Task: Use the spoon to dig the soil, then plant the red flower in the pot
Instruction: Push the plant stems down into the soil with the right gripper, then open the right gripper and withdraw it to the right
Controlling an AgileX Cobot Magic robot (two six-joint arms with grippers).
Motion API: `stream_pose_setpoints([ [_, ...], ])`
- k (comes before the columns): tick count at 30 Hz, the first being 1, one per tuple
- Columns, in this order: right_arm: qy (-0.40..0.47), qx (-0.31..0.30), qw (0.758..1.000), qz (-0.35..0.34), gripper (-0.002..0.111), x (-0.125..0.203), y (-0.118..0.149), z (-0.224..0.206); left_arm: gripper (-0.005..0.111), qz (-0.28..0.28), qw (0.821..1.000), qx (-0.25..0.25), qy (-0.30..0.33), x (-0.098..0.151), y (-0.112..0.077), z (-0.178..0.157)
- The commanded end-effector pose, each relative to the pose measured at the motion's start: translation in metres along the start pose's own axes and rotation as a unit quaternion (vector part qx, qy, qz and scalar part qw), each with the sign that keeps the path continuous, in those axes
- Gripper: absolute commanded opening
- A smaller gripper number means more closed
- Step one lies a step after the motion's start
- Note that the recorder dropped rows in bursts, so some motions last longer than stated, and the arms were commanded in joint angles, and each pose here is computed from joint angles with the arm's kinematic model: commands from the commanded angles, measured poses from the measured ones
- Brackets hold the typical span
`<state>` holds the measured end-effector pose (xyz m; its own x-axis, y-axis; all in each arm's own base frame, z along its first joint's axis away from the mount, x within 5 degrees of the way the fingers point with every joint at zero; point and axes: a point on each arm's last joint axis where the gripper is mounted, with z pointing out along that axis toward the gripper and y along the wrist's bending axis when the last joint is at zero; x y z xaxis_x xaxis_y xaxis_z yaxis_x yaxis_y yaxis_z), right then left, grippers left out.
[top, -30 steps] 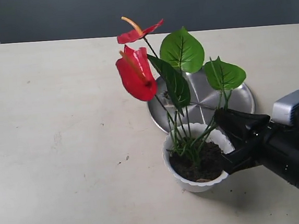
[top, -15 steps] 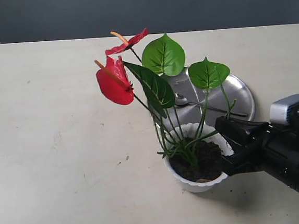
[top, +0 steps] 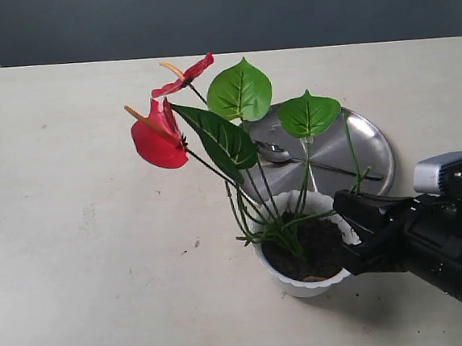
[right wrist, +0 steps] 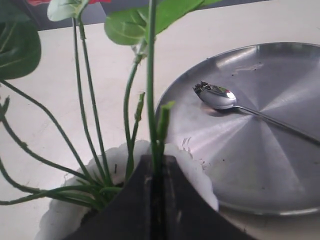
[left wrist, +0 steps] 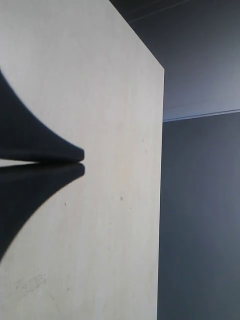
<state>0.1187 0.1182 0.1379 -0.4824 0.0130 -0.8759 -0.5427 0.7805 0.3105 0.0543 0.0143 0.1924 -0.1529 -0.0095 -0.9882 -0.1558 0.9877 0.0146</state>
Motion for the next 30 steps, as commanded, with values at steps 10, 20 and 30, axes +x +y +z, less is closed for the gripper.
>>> stream_pose_setpoints([
  [10,0.154,-0.006,0.988,-0.028,-0.001,0.0332,-0.0023,-0.0080,0.000,-0.001,1.000,0.001,-0.001,0.0008,-0.0002,0.0001],
  [20,0.154,-0.005,0.988,-0.025,-0.001,0.0332,-0.0025,-0.0080,0.000,-0.001,1.000,0.001,-0.001,0.0008,-0.0002,0.0001],
  [30,0.151,-0.006,0.988,-0.025,0.009,0.0327,-0.0022,-0.0078,0.000,-0.001,1.000,0.001,-0.001,0.0008,-0.0002,0.0001],
])
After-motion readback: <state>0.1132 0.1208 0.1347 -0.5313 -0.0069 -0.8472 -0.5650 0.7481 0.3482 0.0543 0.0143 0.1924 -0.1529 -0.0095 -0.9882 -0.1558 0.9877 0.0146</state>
